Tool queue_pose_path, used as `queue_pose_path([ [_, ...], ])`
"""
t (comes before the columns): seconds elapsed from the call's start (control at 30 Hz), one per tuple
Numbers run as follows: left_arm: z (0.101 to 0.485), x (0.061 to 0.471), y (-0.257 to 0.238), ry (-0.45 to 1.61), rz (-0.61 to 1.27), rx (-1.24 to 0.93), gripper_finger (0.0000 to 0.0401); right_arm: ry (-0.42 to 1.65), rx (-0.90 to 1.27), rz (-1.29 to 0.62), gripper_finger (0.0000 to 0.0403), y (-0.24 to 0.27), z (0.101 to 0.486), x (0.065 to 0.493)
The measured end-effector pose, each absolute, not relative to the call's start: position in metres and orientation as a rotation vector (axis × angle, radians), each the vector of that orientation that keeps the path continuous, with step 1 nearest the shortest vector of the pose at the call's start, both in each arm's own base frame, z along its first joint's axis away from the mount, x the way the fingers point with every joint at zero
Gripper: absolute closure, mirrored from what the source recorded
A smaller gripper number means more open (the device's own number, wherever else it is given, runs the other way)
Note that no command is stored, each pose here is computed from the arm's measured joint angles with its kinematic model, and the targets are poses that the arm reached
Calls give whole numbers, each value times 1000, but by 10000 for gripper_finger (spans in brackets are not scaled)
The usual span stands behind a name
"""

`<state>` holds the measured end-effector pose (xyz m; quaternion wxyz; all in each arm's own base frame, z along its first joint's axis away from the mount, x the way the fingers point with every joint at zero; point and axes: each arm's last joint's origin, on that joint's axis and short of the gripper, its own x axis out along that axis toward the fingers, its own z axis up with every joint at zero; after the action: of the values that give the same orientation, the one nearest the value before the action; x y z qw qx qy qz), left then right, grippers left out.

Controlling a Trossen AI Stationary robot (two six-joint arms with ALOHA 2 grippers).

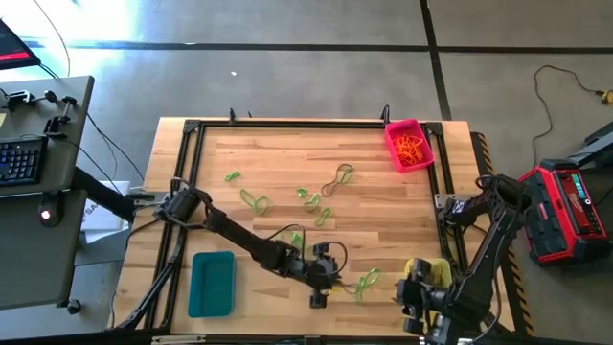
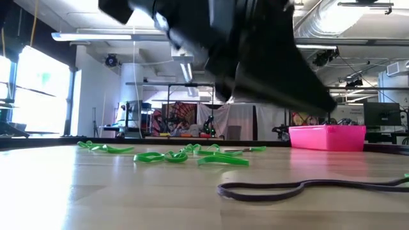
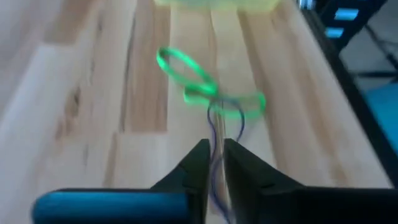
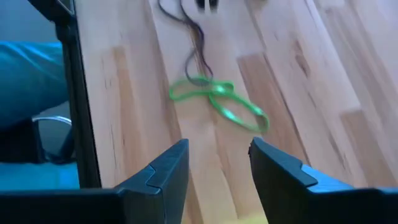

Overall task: Sort rubber bands into baskets
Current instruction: Put the purple rubber band into the yellow bin

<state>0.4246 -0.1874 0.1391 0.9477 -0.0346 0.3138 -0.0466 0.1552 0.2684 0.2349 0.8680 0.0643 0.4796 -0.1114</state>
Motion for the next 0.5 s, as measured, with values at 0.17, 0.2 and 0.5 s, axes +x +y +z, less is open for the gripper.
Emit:
queue_pose_path([
  [0.17,118,422,-191,706,-66,-53,315,994,87,-226,231,265,231,169],
  [0.2,116,422,-191,709,-59,-59,308,998,77,-231,226,265,230,171],
  [0.5,113,422,-191,729,-95,-86,291,1024,26,-263,206,253,224,191],
])
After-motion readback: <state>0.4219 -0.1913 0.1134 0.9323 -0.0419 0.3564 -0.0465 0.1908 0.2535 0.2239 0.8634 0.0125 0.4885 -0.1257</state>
